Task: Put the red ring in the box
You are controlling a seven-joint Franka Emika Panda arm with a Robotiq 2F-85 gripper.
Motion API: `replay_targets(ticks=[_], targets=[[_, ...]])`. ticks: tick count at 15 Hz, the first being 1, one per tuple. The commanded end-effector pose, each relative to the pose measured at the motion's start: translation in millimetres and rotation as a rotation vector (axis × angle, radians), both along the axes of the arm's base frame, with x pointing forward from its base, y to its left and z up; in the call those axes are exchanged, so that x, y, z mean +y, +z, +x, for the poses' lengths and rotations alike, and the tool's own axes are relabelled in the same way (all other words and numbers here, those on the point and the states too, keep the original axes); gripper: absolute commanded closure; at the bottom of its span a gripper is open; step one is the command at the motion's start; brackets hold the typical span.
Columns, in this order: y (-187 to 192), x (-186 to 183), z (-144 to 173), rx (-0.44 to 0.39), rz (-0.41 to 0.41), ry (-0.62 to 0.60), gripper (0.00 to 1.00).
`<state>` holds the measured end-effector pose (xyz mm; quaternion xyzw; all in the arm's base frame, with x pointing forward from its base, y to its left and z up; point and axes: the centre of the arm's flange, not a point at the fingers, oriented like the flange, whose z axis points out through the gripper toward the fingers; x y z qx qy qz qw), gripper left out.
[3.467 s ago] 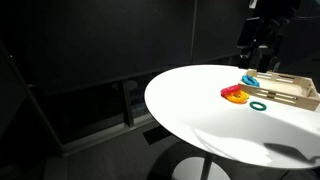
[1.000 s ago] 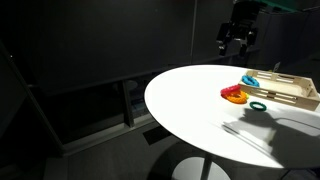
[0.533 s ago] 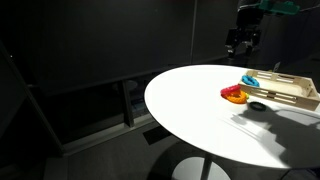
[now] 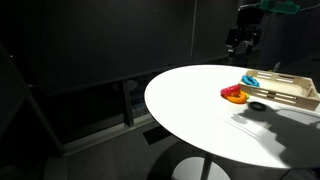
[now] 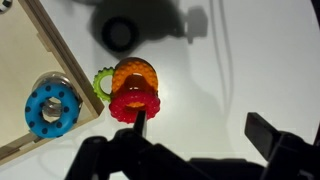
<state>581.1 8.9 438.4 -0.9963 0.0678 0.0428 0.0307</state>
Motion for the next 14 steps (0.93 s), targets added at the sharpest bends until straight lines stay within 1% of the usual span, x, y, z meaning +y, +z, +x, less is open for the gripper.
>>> replay_targets(ticks=[1, 4, 7, 11, 14], targets=[[-3.9, -2.9, 6.4, -0.037, 0.006, 0.012, 0.00], [-13.6, -5.4, 15.4, -0.084, 0.000, 0.028, 0.00], [-29.3, -9.5, 25.7, -0.102, -0.011, 0.042, 0.00], [-58.0, -19.5, 34.4, -0.077, -0.039, 0.068, 0.00], [-84.7, -31.1, 35.8, -0.021, -0.086, 0.115, 0.00]])
